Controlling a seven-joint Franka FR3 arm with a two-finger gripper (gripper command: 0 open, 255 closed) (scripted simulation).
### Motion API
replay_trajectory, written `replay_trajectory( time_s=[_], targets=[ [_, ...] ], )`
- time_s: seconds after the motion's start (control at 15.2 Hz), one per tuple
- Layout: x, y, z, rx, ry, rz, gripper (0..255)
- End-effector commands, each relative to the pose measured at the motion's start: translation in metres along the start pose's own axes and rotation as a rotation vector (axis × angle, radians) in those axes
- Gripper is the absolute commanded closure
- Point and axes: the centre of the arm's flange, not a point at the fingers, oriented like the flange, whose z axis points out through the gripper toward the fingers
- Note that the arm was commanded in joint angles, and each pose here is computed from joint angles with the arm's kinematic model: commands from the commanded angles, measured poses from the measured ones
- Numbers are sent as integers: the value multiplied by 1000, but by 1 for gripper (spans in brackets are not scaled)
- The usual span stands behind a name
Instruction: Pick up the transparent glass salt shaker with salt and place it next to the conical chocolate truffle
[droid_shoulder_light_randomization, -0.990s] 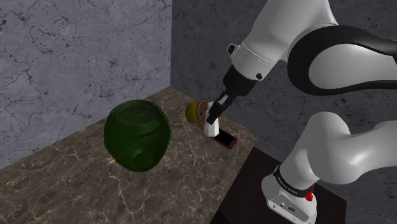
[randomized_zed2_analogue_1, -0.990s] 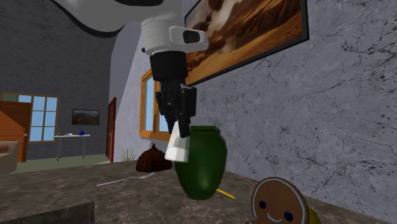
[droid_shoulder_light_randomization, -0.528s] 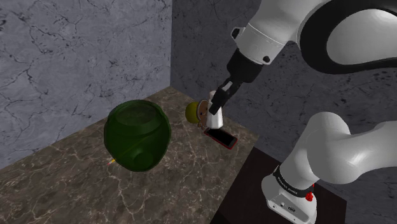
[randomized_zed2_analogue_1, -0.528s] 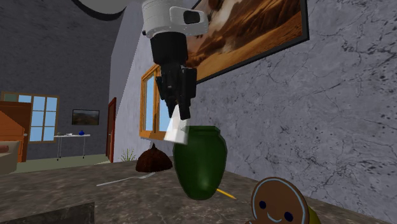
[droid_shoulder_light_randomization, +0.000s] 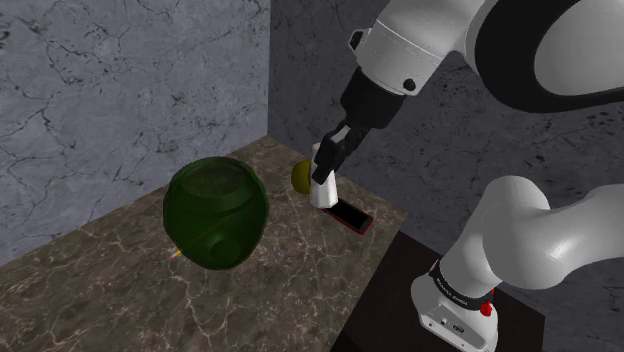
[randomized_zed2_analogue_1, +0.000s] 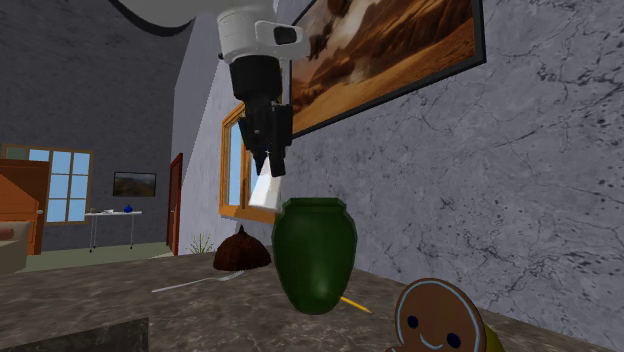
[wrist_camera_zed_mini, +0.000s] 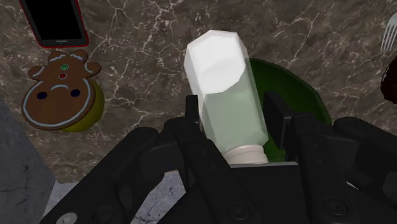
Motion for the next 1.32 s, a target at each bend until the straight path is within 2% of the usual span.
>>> replay_trajectory(
  time_s=[0.0,1.25],
  targets=[
    [2,-29,4,1,0,0,255],
    [26,-276,41,1,0,0,255]
  ],
)
